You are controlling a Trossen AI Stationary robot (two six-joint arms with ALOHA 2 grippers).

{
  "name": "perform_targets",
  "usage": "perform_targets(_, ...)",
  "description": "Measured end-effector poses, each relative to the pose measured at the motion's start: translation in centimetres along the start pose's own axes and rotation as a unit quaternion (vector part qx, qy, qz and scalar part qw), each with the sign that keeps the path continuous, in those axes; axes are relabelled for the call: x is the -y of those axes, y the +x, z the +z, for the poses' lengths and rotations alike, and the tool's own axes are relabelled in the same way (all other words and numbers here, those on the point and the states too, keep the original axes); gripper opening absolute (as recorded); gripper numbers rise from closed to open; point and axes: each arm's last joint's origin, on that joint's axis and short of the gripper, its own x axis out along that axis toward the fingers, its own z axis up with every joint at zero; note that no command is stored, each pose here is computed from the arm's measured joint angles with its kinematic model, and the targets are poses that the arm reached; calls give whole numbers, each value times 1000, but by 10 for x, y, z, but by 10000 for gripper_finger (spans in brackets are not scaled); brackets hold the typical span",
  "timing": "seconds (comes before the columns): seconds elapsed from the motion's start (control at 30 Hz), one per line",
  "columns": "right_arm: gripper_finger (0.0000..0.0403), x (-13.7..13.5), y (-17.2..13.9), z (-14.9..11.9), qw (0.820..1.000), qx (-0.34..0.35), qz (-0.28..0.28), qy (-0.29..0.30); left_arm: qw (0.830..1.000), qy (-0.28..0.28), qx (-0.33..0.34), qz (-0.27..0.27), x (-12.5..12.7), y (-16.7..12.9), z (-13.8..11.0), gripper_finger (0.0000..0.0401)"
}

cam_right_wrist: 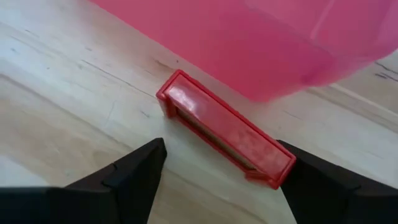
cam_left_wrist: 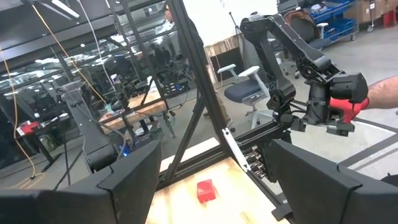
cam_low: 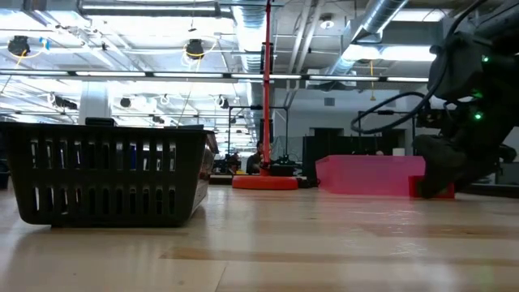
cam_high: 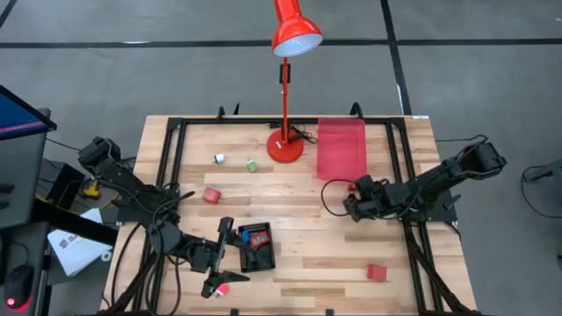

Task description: Pick & Place Office items

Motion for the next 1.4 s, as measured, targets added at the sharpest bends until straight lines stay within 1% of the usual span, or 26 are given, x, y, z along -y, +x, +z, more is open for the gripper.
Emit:
perform_targets(0.2,290,-4,-3,-2,1000,-4,20,-2,1000,0,0,0,0,0,0,296)
perform_targets(0.43,290,-18,-11,-8,996,5,90,3,1000,-1,0,1,0,0,0,296)
perform_targets(0.5,290,-20,-13,-10,995,10,102,2,1000,-2,0,1,0,0,0,296)
perform_targets(0.53,290,-20,-14,-10,995,11,101,0,1000,-1,0,1,0,0,0,296)
perform_targets(0.67,290,-13,-11,-10,998,18,64,13,1000,-1,-1,1,0,0,0,296)
perform_targets(0.73,290,-11,-10,-9,998,19,56,18,1000,-2,-1,1,0,0,0,296)
perform_targets(0.93,290,-11,-8,-5,998,29,50,20,1000,-1,-1,1,0,0,0,296)
perform_targets(1.03,285,-13,-8,-3,998,32,58,20,1000,-1,-1,1,0,0,0,296)
perform_targets(1.1,272,-14,-8,-3,997,33,63,20,1000,-1,-1,1,0,0,0,296)
perform_targets(1.2,237,-14,-8,-3,997,34,64,19,1000,-1,-1,1,0,0,0,296)
perform_targets(1.3,184,-14,-8,-3,997,34,65,15,1000,-1,-1,1,0,0,0,296)
perform_targets(1.4,119,-16,-9,-4,997,36,73,10,1000,-1,-1,1,0,0,0,296)
